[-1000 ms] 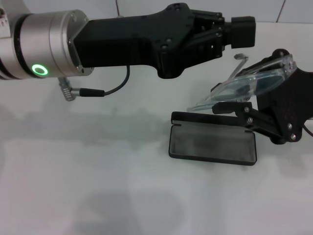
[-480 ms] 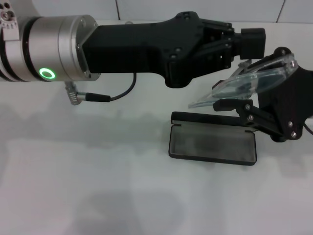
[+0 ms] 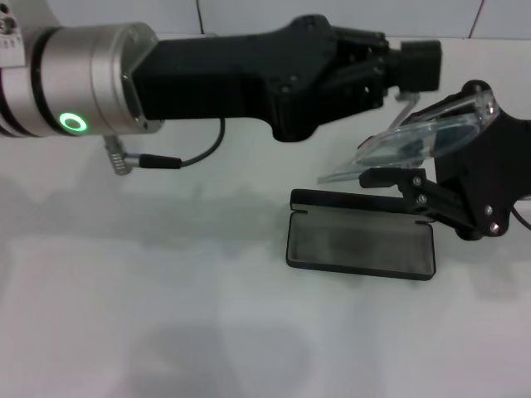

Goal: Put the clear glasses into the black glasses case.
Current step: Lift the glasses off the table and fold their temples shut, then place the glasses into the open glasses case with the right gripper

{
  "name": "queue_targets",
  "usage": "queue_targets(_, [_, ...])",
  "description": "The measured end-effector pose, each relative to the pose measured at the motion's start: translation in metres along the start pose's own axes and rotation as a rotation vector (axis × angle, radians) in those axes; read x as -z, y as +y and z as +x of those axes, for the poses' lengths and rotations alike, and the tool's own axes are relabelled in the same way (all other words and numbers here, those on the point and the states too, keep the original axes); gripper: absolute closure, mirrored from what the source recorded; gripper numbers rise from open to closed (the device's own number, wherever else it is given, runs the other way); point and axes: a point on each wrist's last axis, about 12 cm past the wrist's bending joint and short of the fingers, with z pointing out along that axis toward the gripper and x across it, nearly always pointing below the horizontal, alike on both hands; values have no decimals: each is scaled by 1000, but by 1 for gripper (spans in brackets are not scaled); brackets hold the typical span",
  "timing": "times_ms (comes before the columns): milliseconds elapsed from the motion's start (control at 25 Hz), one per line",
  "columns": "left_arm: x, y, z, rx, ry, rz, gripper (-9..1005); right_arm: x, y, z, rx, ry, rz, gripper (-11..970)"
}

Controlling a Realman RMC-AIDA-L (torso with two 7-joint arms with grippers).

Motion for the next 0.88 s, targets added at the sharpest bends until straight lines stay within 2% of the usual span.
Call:
queue_targets(200, [22, 3, -11, -63, -49, -87, 937, -4, 1, 0, -20, 6, -33, 817])
queue_targets(360, [69, 4, -24, -135, -66, -268, 937, -9, -7, -6, -120, 76, -90, 817])
queue_targets(400, [88, 2, -27, -159, -70, -336, 937, -12, -12, -9, -155, 126, -112, 817])
queue_targets(440, [107, -1, -28, -183, -80, -405, 937, -20, -20, -15, -214, 244, -153, 817])
queue_targets(480, [107, -1, -28, -183, -80, -405, 937, -20, -20, -15, -214, 244, -153, 817])
queue_targets(520, [130, -6, -26, -210, -98, -490, 937, -26, -25, -20, -231, 321, -177, 817])
queue_targets(600, [162, -17, -18, -248, -150, -618, 936, -39, -34, -29, -265, 481, -197, 817])
queue_targets(640, [162, -17, -18, -248, -150, -618, 936, -46, -38, -34, -287, 554, -199, 817])
queue_targets(680, [176, -23, -13, -263, -180, -677, 936, -55, -43, -40, -301, 637, -194, 817])
queue_targets(720, [199, -35, 4, -287, -224, -782, 936, -64, -48, -47, -315, 712, -181, 817])
queue_targets(760, [204, -39, 10, -292, -233, -811, 936, -72, -54, -52, -331, 778, -167, 817])
queue_targets(800, [209, -43, 16, -299, -238, -839, 936, -90, -68, -64, -362, 891, -133, 817])
queue_targets(840, [209, -43, 16, -299, -238, -839, 936, -90, -68, -64, -362, 891, -133, 816])
queue_targets(880, [211, -46, 24, -308, -239, -863, 936, -98, -73, -68, -394, 937, -124, 816])
